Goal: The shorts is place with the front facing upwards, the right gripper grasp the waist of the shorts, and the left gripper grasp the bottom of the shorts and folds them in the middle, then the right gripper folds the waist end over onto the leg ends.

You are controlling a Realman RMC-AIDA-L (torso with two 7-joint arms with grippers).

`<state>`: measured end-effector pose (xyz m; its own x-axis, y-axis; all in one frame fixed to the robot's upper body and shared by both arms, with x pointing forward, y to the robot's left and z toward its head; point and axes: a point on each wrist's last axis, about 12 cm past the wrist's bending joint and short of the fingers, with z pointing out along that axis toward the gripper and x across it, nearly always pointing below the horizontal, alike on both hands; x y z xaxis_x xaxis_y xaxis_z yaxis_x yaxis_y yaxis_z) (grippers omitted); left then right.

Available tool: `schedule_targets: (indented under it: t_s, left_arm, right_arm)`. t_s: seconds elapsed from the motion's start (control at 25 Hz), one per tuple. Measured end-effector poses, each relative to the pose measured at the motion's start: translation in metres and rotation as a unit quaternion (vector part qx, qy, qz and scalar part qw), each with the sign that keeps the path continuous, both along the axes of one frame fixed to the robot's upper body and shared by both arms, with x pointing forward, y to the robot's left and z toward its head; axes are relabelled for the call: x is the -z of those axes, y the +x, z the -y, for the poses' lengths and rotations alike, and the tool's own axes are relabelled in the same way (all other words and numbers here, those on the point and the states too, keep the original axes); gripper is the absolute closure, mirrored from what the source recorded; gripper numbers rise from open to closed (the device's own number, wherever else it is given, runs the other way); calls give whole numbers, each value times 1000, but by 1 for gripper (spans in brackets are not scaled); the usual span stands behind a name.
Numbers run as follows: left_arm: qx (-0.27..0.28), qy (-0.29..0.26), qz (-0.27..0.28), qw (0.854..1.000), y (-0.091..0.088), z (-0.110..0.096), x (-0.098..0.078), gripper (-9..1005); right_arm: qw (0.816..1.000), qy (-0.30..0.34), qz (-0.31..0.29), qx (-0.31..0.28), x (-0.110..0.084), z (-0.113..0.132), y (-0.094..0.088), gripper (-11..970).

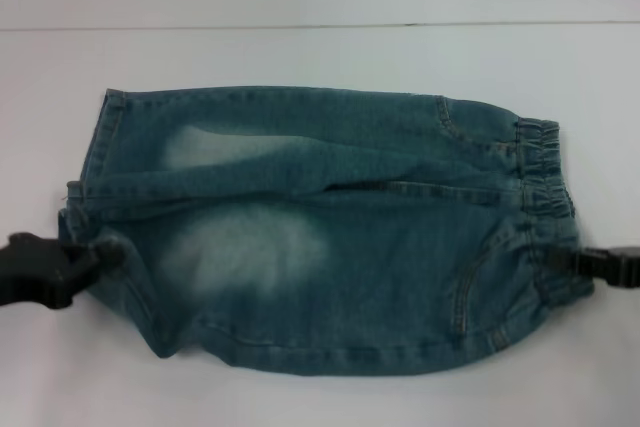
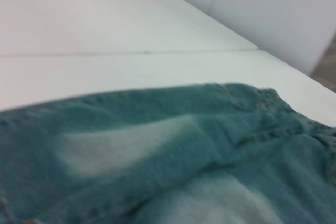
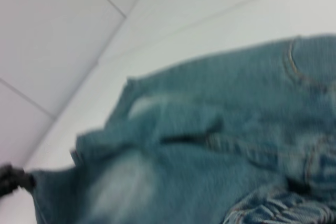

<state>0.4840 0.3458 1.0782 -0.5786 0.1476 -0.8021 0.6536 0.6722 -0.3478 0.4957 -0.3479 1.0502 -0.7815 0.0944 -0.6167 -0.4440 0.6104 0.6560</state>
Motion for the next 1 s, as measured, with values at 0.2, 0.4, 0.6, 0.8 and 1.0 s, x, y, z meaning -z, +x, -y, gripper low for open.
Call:
schedule_targets:
  t_s: [0.2,0.4,0.6,0.8,1.0]
  left_arm:
    - [-58,-8,46,997,5,-14,-8,979]
    - [-90,-13,78,993,13,-20,-14,978]
    - [-123,-4,97,988,23,-24,-18,977]
    - [-175,-8,119,977,32,-31,-20,978]
    - [-205,-11,125,971,44,-30,-19,978]
  right_arm:
    - [998,45,31,42,-12,2,10,903]
    - [994,68,44,78,-17,-2,23,903]
    - [983,110,67,135,-22,-6,36,904]
    - [968,139,81,195,-22,-3,46,904]
    - [959,145,85,229,-21,-3,56,903]
